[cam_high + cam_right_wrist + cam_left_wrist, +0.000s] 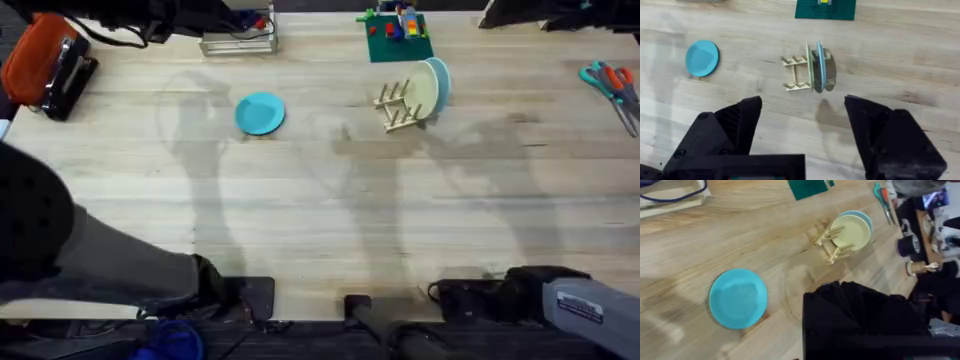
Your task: Pick up the plates from the table one by one and place each into a slot on the dish rack.
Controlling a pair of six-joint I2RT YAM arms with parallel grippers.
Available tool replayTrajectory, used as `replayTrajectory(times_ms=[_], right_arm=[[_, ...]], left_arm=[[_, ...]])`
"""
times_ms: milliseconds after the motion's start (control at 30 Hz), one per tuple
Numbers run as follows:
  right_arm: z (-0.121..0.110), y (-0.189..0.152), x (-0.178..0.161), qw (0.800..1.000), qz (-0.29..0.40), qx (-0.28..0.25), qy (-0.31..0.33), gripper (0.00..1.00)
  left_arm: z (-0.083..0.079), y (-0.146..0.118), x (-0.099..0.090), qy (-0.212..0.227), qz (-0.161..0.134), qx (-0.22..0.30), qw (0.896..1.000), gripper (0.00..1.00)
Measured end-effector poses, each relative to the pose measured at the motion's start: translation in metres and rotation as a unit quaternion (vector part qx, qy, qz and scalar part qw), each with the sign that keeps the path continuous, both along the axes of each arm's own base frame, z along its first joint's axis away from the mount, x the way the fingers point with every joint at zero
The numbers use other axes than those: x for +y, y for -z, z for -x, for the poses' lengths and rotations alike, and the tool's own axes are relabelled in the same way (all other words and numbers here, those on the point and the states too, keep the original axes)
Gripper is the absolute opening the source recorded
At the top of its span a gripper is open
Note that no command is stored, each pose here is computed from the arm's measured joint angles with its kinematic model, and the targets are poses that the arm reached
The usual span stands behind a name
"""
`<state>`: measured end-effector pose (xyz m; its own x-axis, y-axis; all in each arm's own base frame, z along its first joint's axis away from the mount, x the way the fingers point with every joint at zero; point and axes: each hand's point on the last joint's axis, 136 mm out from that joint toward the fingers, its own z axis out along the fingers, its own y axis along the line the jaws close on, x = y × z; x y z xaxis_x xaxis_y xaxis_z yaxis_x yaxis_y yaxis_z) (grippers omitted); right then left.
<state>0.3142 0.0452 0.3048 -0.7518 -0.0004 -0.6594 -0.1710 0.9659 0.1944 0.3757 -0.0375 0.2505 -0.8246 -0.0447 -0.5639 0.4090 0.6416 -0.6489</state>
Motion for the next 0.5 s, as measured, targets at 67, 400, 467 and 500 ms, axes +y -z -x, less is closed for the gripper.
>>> replayTrajectory(times_ms=[67,400,467,500], right_arm=[[0.000,0.000,0.000,1.000,0.000,0.000,0.000,0.995],[0.000,0.000,0.000,1.000,0.000,0.000,0.000,0.995],[0.000,0.000,0.000,1.000,0.000,0.000,0.000,0.995],[0.000,0.000,0.000,1.000,0.000,0.000,0.000,0.995]], left_arm=[[-0.003,0.005,-0.001,0.005,0.009,0.004,1.000,0.040],[-0.014,0.037,0.000,0.016,0.032,0.039,0.999,0.039],[-0.016,0.042,0.000,0.017,0.034,0.044,0.998,0.039],[-0.016,0.044,0.000,0.018,0.034,0.045,0.998,0.039]])
